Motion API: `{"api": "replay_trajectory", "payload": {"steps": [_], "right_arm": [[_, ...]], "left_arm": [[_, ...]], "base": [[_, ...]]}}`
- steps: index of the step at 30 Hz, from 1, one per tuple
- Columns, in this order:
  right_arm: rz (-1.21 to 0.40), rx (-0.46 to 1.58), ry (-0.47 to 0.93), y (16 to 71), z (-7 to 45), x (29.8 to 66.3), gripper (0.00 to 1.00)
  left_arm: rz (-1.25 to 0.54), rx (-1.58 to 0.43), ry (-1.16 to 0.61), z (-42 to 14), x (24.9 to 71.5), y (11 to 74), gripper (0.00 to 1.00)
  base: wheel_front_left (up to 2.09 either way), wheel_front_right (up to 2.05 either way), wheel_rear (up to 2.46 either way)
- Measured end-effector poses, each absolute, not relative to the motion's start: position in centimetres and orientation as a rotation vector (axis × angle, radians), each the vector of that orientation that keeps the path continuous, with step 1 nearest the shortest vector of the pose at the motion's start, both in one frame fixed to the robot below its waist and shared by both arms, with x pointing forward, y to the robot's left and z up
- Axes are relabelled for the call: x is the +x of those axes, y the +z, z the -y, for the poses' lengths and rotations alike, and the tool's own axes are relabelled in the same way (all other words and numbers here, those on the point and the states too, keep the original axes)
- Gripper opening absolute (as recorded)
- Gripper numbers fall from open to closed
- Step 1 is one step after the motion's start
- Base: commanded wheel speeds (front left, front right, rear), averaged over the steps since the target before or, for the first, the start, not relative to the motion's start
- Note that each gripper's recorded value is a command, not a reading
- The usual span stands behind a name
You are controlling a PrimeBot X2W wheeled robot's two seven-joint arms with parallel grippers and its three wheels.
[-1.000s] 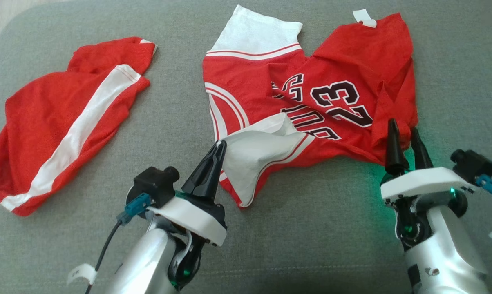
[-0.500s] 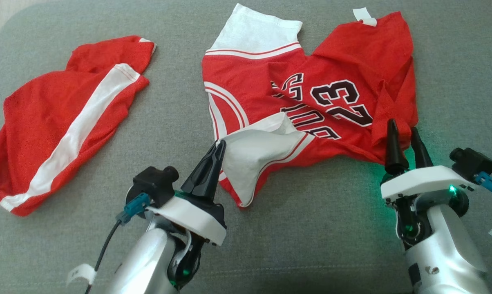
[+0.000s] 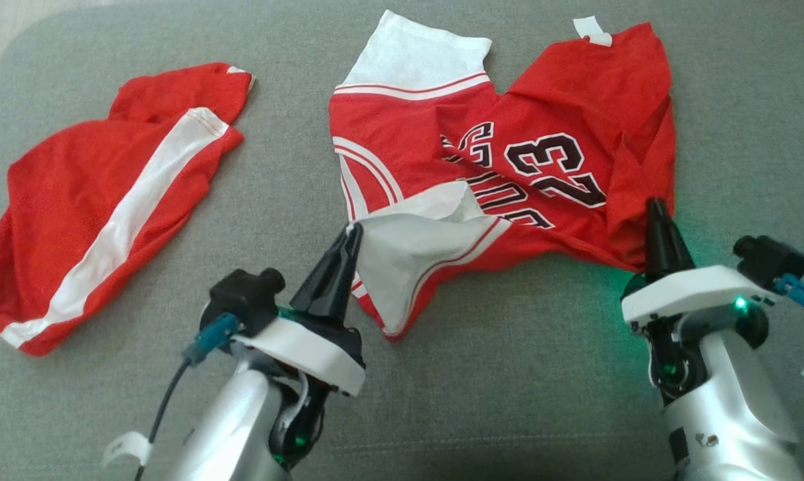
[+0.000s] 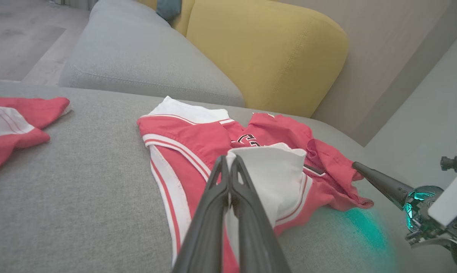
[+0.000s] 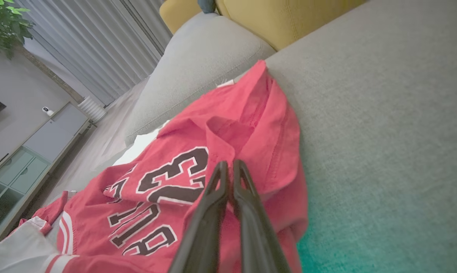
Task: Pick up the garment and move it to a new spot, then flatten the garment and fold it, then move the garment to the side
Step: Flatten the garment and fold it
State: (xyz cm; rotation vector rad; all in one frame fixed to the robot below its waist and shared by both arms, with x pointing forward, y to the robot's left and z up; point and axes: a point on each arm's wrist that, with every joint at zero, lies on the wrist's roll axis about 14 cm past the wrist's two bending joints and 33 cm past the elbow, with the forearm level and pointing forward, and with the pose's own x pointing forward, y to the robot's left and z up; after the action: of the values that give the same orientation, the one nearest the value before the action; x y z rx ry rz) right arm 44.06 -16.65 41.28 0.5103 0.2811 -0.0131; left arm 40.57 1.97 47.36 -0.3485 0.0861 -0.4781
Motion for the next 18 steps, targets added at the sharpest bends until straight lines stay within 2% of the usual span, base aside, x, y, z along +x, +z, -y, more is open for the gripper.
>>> {"api": "replay_trajectory", "payload": {"steps": [5, 9, 13, 18], "right_arm": [[-0.186, 0.443, 0.013, 44.9, 17.4, 45.2, 0.0], [-0.042, 0.352, 0.036, 51.5, 19.4, 47.3, 0.0], [0.128, 0.257, 0.052, 59.8, 21.5, 48.6, 0.0], [0.267, 0.181, 0.089, 67.1, 21.5, 47.7, 0.0]], "left_arm": [[-0.012, -0.354, -0.433, -3.5, 41.6, 49.5, 0.0], [0.112, -0.309, -0.409, -5.0, 42.9, 53.2, 0.0], [0.309, -0.264, -0.4, -6.8, 44.4, 59.8, 0.0], [0.591, -0.219, -0.391, -8.7, 44.1, 69.7, 0.0]], "base": [[0.0, 0.0, 0.0], [0.0, 0.0, 0.0], [0.0, 0.0, 0.0], [0.0, 0.0, 0.0]]}}
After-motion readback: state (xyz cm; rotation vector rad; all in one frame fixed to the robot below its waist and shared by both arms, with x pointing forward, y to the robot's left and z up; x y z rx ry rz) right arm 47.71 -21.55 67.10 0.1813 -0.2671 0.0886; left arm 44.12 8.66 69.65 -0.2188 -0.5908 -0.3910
